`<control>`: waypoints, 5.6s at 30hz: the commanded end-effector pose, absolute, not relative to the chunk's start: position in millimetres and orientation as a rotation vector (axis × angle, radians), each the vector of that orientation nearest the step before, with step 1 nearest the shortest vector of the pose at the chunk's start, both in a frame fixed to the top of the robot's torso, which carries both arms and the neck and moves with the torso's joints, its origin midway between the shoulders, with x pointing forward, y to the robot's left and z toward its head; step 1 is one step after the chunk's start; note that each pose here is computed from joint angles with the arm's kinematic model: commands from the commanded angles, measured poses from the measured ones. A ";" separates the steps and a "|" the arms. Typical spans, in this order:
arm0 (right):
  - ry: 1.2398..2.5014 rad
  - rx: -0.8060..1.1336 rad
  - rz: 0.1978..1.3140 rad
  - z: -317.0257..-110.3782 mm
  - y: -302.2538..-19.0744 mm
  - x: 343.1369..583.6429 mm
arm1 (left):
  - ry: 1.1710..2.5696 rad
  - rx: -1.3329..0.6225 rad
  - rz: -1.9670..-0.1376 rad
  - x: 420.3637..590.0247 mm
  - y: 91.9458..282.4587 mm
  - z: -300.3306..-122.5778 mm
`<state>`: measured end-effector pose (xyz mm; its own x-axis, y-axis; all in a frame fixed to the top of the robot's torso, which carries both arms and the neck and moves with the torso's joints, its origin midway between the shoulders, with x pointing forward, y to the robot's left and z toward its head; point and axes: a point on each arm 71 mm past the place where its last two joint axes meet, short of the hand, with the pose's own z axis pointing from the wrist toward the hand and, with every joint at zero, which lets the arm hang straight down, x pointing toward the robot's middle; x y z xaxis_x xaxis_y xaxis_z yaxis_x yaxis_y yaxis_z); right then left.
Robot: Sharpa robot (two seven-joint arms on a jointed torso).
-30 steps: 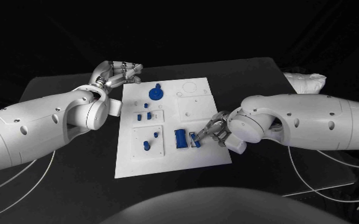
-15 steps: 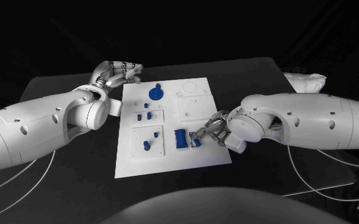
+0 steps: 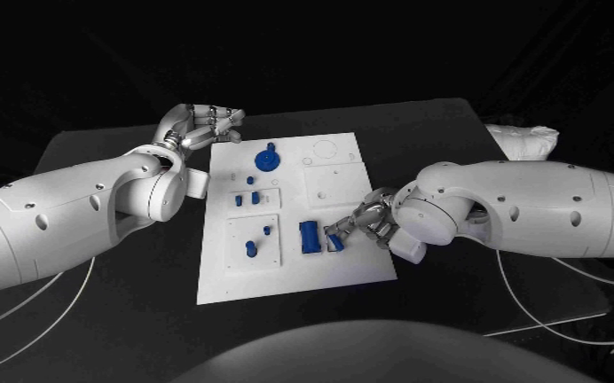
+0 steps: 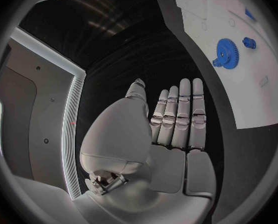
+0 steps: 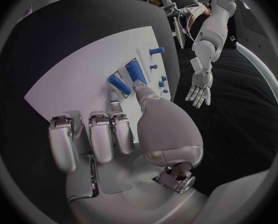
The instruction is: Assemble the parts on the task board
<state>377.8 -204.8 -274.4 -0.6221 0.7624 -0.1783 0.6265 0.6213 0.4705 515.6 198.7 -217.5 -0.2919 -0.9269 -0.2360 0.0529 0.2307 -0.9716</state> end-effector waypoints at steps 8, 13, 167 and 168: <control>2.513 0.905 0.437 -276.0 -210.8 377.8 | 1.520 -0.847 -1.266 515.7 195.6 -216.7; 2.530 0.870 0.421 -276.3 -212.9 377.5 | 1.521 -0.847 -1.267 515.8 195.0 -216.7; 2.346 -0.024 0.353 -268.4 -179.5 370.6 | 1.524 -0.847 -1.267 515.8 197.3 -219.1; 2.348 -0.025 0.352 -268.4 -179.5 370.5 | 1.524 -0.847 -1.267 515.9 197.3 -219.1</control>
<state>375.8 -176.9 -258.6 -0.6769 0.1243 -0.7255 -0.1266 0.9513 0.2810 516.3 200.3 -220.2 -0.2937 -0.9262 -0.2363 0.0484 0.2325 -0.9714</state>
